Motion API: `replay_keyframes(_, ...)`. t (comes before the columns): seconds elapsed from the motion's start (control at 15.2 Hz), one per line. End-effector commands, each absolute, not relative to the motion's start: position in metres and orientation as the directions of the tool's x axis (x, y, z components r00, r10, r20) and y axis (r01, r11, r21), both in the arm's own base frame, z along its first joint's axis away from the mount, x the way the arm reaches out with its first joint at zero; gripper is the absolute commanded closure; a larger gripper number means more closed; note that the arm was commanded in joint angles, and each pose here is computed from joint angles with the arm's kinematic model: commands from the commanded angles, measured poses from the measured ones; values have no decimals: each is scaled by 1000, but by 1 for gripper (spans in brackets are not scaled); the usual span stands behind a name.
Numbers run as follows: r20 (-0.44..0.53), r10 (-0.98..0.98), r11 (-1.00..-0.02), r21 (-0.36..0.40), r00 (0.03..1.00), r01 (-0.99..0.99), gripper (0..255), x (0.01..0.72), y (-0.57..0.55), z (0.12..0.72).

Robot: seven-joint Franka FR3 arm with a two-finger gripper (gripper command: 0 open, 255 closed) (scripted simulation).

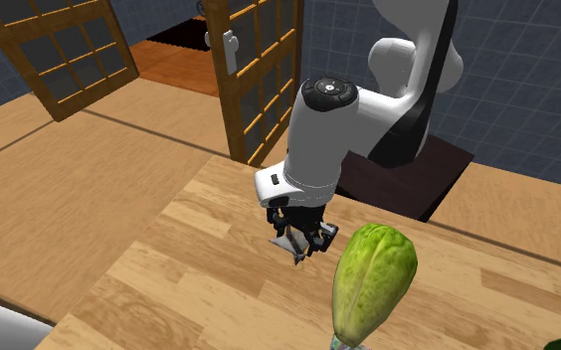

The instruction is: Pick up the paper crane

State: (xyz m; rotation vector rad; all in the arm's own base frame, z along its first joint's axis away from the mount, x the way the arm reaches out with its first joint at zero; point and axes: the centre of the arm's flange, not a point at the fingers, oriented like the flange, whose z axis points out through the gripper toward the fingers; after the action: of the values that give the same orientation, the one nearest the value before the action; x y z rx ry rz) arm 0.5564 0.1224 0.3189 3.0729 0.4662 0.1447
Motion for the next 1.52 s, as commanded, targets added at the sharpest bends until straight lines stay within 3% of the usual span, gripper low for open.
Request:
replay_keyframes(0.0,88,297,-955,44,951,294,255,556,122,318)
replay_keyframes(0.53,88,297,-955,44,951,294,255,557,123,318)
replay_keyframes(1.45,88,297,-955,44,951,294,255,557,123,392)
